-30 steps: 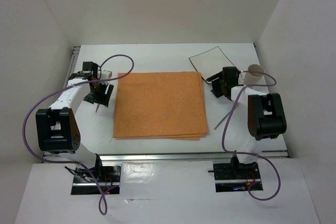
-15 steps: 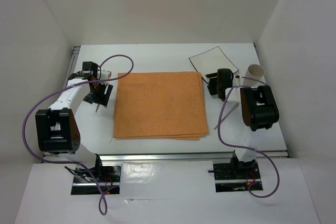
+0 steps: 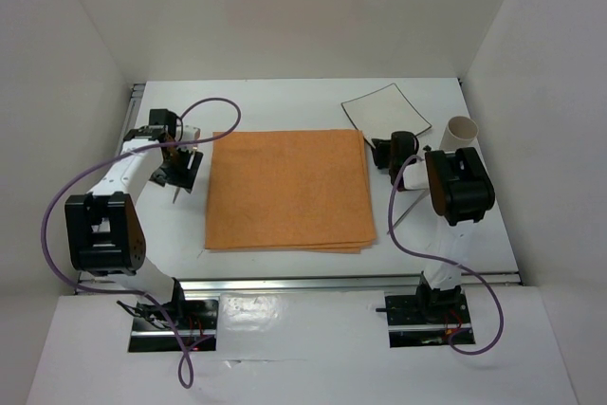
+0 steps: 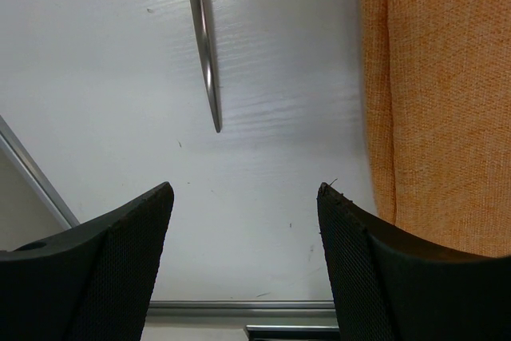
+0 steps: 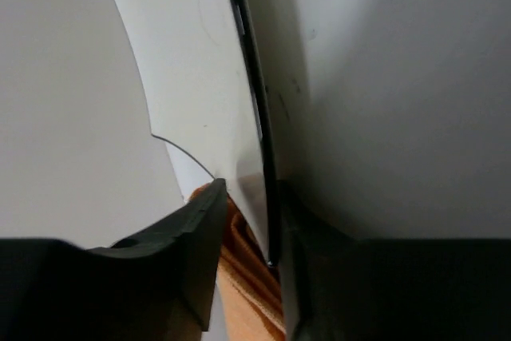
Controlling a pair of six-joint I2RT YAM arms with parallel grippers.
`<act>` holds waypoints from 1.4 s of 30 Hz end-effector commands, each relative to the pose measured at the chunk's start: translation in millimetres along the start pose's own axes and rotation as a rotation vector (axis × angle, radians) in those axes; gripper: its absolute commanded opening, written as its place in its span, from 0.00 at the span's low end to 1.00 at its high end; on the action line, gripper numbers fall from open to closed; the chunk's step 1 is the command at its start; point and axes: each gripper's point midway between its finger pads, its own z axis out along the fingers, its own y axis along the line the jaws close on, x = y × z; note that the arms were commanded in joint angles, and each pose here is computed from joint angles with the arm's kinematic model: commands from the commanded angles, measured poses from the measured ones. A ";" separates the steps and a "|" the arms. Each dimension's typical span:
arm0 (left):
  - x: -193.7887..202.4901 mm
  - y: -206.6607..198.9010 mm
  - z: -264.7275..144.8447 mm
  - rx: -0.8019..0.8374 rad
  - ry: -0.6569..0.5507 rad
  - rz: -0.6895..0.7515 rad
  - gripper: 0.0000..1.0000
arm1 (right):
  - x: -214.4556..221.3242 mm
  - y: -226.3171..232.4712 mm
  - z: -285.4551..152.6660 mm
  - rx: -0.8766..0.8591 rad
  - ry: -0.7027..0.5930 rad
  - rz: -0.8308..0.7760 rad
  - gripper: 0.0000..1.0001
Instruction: Set the dinner table for one person
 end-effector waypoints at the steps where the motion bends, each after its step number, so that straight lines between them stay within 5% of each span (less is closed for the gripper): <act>1: -5.8 5.2 -3.2 -0.018 0.001 -0.024 0.80 | -12.4 -70.8 0.9 0.194 -0.072 -0.029 0.35; 6: -4.7 4.4 -0.6 -0.016 0.010 -0.032 0.80 | -13.9 -59.0 1.5 0.147 -0.077 -0.080 0.00; 14: -2.5 3.9 -1.5 -0.016 0.010 -0.032 0.80 | -2.2 45.3 -14.5 -0.200 -0.039 -0.358 0.00; 19: 0.3 1.4 0.3 -0.005 0.016 -0.032 0.80 | 8.0 117.0 -37.3 -0.426 -0.022 -0.391 0.00; 29: 0.7 -0.4 -4.2 0.000 -0.007 -0.033 0.81 | 25.7 170.1 -62.0 -0.602 0.072 -0.297 0.00; 42: 4.5 -3.0 -6.1 0.009 -0.011 -0.033 0.81 | 27.8 262.1 -98.1 -0.801 0.006 -0.462 0.00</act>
